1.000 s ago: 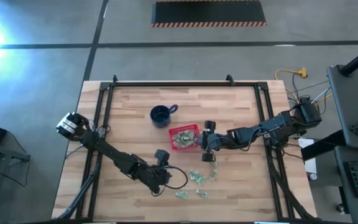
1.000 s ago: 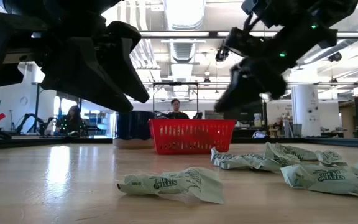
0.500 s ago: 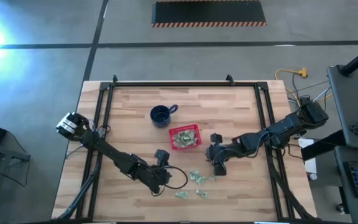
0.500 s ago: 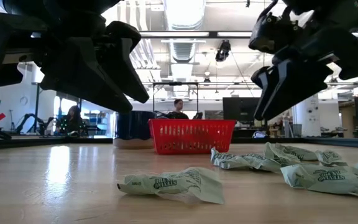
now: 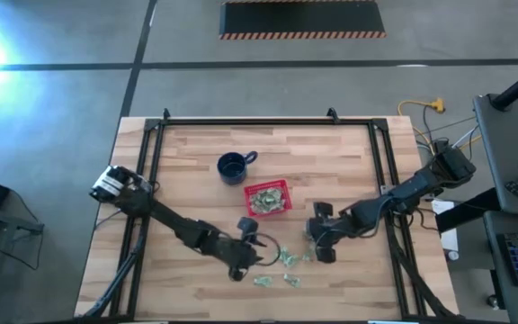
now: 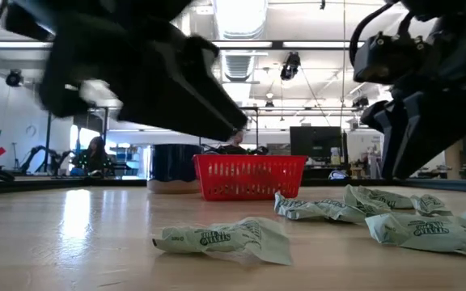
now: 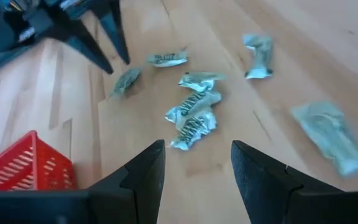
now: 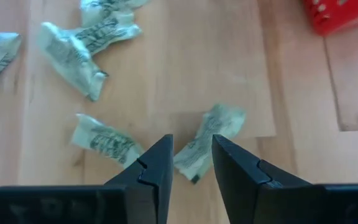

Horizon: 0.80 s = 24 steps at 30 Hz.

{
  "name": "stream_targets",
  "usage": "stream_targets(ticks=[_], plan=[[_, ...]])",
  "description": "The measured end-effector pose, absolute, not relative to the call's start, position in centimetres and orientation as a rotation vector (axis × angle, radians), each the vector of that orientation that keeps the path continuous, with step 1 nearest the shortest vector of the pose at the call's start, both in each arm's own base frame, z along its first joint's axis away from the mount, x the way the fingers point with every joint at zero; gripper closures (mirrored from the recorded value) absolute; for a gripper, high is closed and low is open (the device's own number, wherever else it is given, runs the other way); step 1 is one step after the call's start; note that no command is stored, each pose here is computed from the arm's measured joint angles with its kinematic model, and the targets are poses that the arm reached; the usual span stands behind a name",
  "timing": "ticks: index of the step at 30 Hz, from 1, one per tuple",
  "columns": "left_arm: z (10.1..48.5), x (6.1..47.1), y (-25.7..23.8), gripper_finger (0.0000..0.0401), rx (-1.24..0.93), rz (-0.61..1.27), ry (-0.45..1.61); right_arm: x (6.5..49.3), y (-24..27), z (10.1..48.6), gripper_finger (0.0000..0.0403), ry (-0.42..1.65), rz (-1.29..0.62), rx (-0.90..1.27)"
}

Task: Pick and place Stevia / Truvia into bins
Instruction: Put the white stevia packet into the red basket

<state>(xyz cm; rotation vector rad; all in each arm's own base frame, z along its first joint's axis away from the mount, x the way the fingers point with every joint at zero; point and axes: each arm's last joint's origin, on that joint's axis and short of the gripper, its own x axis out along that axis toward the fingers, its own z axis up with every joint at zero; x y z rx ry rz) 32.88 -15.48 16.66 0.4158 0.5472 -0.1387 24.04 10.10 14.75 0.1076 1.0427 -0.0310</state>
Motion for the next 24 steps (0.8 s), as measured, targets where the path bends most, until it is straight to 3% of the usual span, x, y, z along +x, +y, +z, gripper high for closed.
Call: stream_targets(ticks=[12,24], plan=[[13.9,36.9,-11.7,0.0232,0.258,-0.229,0.573,23.9,10.7,14.8,0.0310,1.032,-0.011,0.099],[11.7,38.4,-11.9,0.0239,0.234,-0.253,0.609,23.8,10.6,14.7,0.0313,1.024,-0.028,0.085]])
